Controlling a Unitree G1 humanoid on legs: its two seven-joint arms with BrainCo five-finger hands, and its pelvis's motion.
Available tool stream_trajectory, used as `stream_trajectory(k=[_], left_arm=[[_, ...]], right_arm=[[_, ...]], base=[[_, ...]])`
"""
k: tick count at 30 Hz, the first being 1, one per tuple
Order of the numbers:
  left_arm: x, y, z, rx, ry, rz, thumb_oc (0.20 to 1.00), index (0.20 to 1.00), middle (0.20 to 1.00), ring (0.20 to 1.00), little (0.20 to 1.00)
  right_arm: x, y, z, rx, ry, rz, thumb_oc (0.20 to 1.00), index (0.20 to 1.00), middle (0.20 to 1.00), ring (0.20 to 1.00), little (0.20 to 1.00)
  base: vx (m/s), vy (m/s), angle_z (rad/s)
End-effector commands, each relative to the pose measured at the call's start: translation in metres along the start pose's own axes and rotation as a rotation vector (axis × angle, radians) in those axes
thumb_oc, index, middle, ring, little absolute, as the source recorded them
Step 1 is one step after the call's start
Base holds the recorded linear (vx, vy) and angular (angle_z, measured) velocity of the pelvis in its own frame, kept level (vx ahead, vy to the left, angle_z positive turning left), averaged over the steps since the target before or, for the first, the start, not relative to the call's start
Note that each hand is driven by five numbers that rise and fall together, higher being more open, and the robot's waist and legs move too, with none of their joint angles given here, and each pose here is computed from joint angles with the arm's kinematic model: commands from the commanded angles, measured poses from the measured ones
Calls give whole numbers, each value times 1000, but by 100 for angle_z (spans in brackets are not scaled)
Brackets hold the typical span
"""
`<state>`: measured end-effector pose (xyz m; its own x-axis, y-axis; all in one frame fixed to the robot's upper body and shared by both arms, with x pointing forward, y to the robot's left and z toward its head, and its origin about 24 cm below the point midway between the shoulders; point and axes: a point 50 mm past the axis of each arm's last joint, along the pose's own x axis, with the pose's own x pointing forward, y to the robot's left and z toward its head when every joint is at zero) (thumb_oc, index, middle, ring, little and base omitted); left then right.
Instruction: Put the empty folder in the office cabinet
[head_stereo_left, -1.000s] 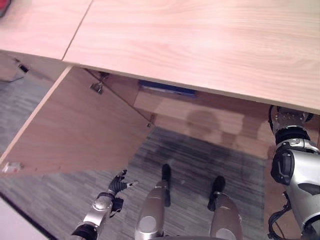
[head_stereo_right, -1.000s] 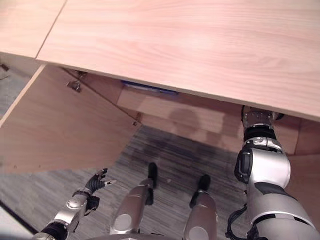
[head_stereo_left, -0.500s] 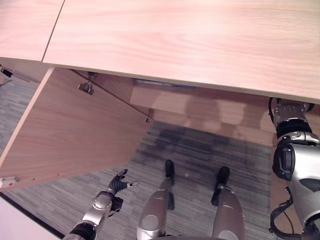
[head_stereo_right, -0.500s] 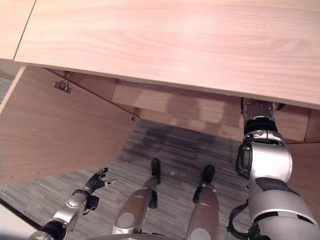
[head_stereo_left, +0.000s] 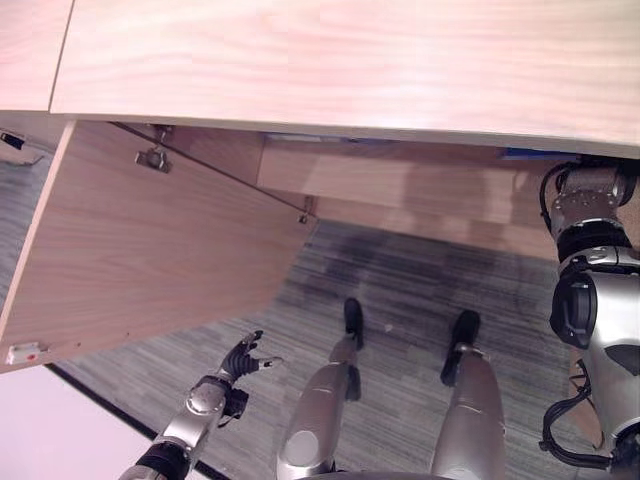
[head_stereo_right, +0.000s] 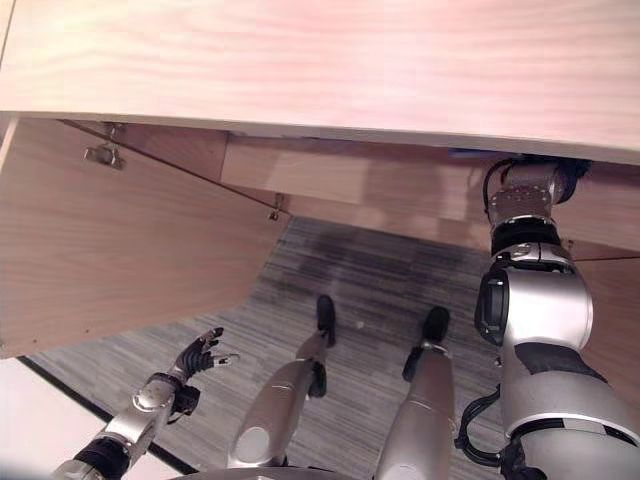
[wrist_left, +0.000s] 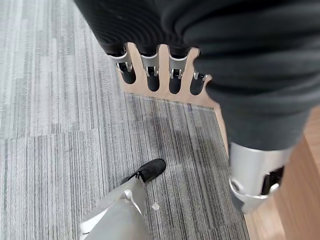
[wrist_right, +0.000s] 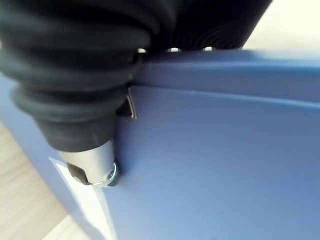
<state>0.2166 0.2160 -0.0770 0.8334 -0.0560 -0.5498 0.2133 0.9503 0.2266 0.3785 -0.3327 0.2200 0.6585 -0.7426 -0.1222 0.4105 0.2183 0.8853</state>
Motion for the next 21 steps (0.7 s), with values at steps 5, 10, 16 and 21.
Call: stream_trajectory(k=[5,10,16,21], left_arm=[[-2,30,15,32,-54,68,1000,1000,1000,1000,1000],[-4,35,11,50,-40,80,1000,1000,1000,1000,1000],[-5,38,12,70,-42,90,1000,1000,1000,1000,1000],[-5,37,15,92,-62,91,1000,1000,1000,1000,1000]], right_arm=[[-4,44,34,53,-96,140,200,200,200,200,200],[-3,45,40,77,-99,135,200,200,200,200,200],[-5,55,48,137,-115,114,200,200,200,200,200],[-19,88,58,167,-137,120,200,200,200,200,200]], base=[[62,-11,4],[30,5,7],[26,8,5],[3,7,0]])
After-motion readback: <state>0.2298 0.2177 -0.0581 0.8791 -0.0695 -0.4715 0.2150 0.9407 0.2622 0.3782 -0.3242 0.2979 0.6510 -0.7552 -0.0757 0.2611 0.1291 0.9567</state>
